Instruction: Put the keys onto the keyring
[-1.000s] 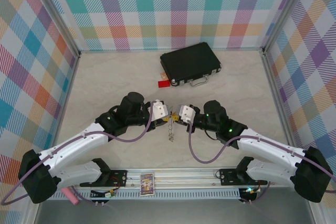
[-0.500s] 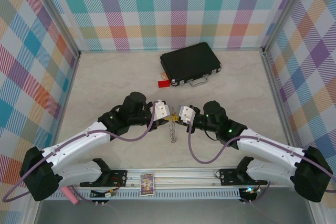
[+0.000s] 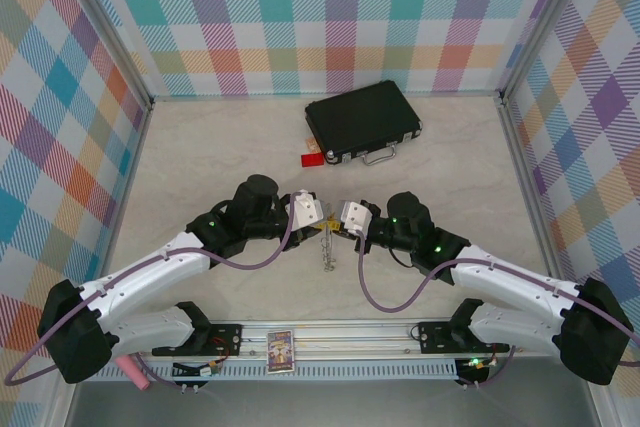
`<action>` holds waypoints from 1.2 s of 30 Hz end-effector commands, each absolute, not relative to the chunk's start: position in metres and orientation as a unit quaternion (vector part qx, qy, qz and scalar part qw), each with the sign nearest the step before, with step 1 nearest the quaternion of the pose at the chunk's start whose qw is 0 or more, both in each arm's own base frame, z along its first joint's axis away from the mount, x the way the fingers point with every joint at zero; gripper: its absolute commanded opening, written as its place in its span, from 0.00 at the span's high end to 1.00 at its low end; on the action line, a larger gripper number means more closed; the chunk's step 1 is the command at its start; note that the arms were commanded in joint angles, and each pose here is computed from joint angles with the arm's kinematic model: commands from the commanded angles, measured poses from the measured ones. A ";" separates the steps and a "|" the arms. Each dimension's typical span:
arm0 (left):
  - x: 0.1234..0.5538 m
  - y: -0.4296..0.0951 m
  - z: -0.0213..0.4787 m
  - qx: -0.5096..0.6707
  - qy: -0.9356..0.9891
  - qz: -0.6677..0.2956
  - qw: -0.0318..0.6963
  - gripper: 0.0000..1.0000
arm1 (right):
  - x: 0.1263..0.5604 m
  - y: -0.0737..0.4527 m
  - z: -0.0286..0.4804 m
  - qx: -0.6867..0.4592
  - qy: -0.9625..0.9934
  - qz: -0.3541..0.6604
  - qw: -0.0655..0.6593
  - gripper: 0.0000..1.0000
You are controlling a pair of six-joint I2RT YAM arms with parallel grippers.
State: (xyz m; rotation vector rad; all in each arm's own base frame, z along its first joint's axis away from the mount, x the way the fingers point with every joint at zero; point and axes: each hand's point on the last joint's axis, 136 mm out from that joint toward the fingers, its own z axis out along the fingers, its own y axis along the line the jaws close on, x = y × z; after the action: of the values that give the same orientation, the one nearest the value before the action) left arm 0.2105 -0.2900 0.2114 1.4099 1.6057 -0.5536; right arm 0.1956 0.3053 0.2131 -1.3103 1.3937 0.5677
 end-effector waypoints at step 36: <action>0.218 -0.313 0.289 0.461 0.598 -0.316 0.574 1.00 | 0.222 0.262 0.269 -0.413 0.608 0.180 0.654 0.64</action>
State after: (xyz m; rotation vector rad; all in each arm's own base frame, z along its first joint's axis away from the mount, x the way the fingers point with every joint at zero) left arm 0.2196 -0.3080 0.2552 1.1827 1.5101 -0.6777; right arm 0.2170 0.2697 0.2550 -1.0278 1.4064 0.4294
